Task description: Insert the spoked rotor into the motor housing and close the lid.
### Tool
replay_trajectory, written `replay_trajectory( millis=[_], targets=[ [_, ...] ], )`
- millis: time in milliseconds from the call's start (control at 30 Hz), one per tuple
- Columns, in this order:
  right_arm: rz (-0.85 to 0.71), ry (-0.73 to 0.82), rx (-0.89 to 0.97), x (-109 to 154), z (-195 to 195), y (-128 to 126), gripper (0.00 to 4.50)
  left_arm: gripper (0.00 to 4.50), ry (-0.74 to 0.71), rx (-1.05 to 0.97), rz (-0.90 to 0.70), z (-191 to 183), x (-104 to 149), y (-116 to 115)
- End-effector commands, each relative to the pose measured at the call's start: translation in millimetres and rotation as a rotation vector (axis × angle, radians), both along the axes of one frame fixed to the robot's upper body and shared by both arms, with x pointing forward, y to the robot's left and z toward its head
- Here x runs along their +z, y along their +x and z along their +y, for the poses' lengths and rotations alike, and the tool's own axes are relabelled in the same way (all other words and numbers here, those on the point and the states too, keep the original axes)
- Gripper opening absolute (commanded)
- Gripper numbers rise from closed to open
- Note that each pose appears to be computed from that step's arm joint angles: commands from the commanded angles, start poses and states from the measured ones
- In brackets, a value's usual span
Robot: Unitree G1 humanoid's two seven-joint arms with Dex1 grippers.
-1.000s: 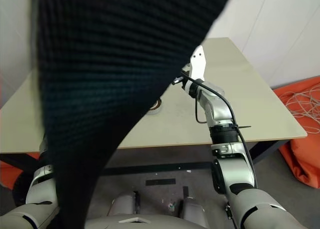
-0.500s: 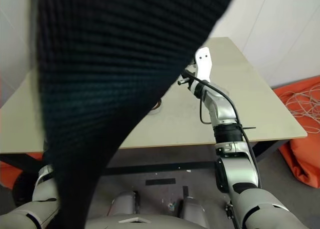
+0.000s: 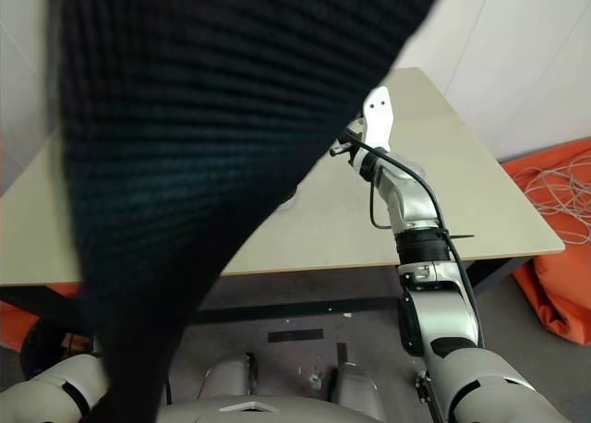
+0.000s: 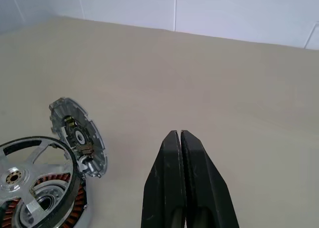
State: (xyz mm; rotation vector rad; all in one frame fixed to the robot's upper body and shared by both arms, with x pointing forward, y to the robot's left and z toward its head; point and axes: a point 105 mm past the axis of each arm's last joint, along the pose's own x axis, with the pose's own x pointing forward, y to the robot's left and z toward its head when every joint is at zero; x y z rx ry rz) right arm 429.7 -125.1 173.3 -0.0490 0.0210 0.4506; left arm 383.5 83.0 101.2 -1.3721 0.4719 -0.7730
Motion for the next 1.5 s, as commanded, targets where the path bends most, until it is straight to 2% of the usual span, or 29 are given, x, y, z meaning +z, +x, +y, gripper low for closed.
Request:
replay_trajectory(
  millis=[33, 333, 667, 733, 933, 1100, 1300, 1500],
  targets=[
    [-0.069, 0.013, -0.006, 20.1, -3.4, -2.1, 0.00, 0.41, -0.004, 0.026, -0.035, 4.6, 9.1, 6.3],
    [-0.070, 0.015, 0.000, 20.8, -0.4, -1.1, 0.00, 0.41, 0.073, 0.048, 0.009, 11.0, -13.1, 2.7],
    [-0.081, 0.015, 0.001, 24.6, 0.2, -1.1, 0.00, 0.41, 0.143, 0.048, 0.032, 7.6, -24.8, 2.2],
    [-0.082, 0.015, 0.000, 24.8, -0.1, -1.1, 0.00, 1.16, 0.154, 0.058, 0.036, 8.7, -26.4, 3.5],
    [-0.087, 0.013, 0.005, 26.1, 0.9, -1.2, 0.00, 2.83, 0.160, 0.071, 0.074, 11.1, -29.4, 6.2],
    [-0.088, 0.013, 0.008, 26.1, 1.8, -1.6, 0.00, 2.83, 0.180, 0.036, 0.062, 20.0, -25.7, -0.9],
    [-0.074, 0.015, 0.011, 21.2, 3.0, -1.0, 0.00, 2.83, 0.283, 0.030, 0.024, 62.3, -22.5, -20.5],
    [-0.059, 0.017, 0.038, 16.8, 11.1, -0.6, 0.00, 2.83, 0.310, 0.114, -0.044, 98.5, -4.1, -24.3]
  ],
)
